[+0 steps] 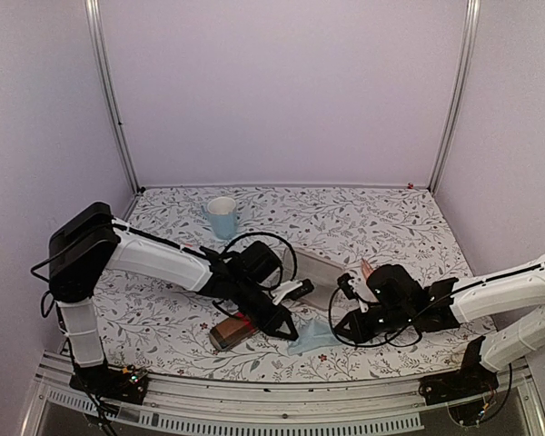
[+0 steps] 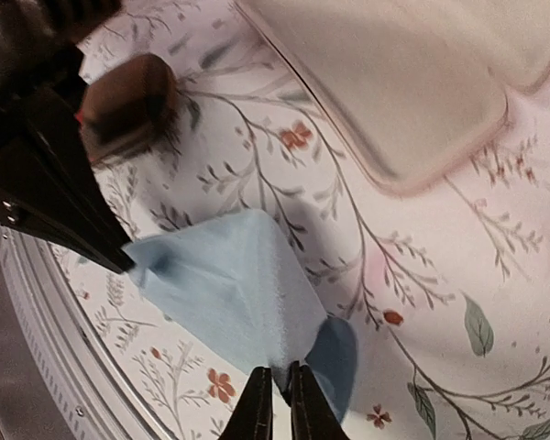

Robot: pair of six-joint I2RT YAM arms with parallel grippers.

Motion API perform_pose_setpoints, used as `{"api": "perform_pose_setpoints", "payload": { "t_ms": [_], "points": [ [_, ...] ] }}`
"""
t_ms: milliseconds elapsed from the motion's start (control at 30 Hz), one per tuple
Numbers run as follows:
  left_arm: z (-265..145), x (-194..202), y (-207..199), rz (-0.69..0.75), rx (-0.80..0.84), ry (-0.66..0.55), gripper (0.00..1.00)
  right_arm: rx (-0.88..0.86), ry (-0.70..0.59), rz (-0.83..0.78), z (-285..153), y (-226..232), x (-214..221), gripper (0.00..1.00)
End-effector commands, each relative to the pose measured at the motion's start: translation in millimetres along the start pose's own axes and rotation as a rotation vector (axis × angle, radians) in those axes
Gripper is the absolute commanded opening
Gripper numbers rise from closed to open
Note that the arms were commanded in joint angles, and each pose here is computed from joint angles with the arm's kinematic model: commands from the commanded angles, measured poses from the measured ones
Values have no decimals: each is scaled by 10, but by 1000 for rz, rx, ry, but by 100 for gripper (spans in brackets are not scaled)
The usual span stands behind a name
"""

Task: Organize the sunglasses
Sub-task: Adjust the glasses cleaning cloth at the center of the board.

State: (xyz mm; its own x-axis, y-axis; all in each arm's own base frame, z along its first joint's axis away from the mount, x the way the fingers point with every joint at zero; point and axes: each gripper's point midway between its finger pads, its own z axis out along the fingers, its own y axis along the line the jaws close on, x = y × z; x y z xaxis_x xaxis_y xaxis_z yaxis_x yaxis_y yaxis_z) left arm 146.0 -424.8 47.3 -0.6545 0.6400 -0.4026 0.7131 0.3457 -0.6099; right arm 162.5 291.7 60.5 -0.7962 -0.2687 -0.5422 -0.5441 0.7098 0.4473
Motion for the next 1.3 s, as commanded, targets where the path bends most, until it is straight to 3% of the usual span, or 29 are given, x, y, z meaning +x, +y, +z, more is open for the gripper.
{"api": "perform_pose_setpoints", "payload": {
  "t_ms": [0,167,333,633,800,1267],
  "points": [
    [194,210,12,-9,12,61,0,65,121,95,77,-258,455,12],
    [205,273,5,-15,14,79,0,77,136,134,42,-297,548,30],
    [205,324,10,-21,10,98,0,97,72,122,4,-247,302,36],
    [227,574,-55,-14,44,171,0,61,6,88,60,-139,-99,39],
    [309,669,-17,-16,55,209,0,36,51,77,216,-116,-52,36],
    [308,412,-61,12,51,165,0,26,28,53,-97,-76,-11,37]
  ]
}}
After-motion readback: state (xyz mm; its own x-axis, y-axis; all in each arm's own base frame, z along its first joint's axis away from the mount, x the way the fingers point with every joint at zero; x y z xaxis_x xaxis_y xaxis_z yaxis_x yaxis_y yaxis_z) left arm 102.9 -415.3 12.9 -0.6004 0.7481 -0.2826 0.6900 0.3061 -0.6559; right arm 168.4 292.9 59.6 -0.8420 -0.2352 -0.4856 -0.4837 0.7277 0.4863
